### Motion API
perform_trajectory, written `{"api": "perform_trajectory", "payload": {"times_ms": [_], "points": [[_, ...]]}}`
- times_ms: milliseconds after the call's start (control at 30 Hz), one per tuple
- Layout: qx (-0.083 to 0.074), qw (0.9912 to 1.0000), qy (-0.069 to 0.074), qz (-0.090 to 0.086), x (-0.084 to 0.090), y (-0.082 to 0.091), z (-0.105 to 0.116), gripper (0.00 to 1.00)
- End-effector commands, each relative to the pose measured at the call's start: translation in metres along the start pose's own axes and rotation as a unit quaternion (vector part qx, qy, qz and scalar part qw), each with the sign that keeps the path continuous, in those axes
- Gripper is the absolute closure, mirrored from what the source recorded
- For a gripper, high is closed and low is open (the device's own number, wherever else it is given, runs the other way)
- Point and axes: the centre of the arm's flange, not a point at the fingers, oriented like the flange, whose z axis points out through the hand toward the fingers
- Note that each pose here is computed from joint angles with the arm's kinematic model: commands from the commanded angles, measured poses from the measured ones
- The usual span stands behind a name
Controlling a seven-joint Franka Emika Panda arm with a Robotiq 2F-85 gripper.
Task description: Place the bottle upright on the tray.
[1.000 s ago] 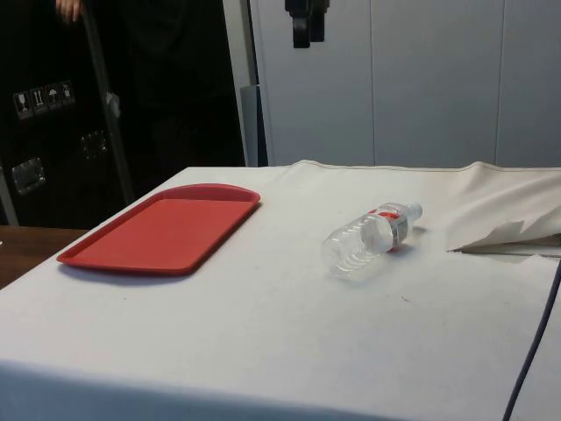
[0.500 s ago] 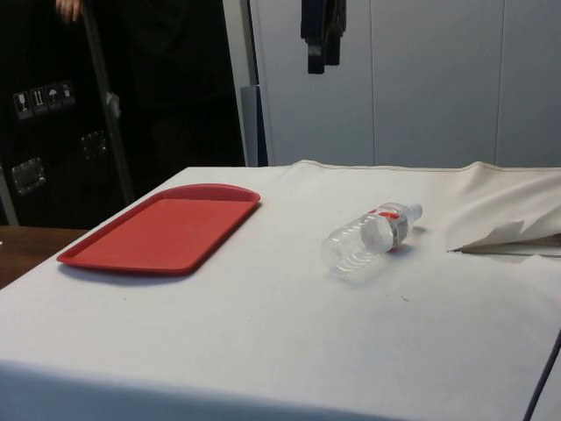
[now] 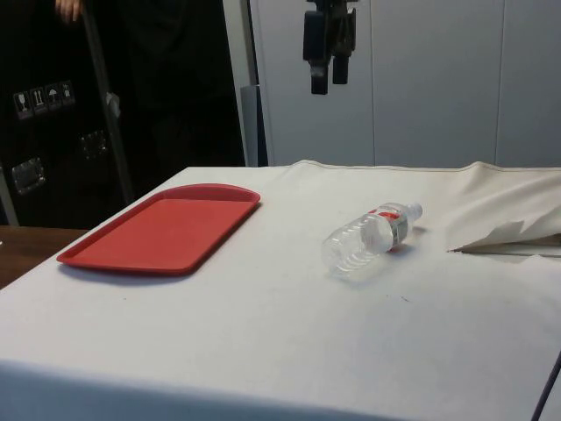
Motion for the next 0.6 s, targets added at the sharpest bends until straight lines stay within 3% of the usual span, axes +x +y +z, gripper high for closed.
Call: {"api": "perform_trajectory", "payload": {"times_ms": [0,67,233,333,367,567], "points": [[0.0,0.99997,0.004,0.006,-0.001,-0.001,0.002,0.0],[0.0,1.0,0.0,0.002,-0.001,0.0,0.002,0.0],[0.0,0.99969,0.003,0.025,-0.007,-0.003,0.012,0.0],[0.0,0.9997,-0.002,0.024,-0.007,-0.002,0.013,0.0],[0.001,0.99947,0.003,0.032,-0.01,-0.004,0.015,0.0],[-0.001,0.99875,0.002,0.05,-0.018,-0.006,0.024,0.0]]}}
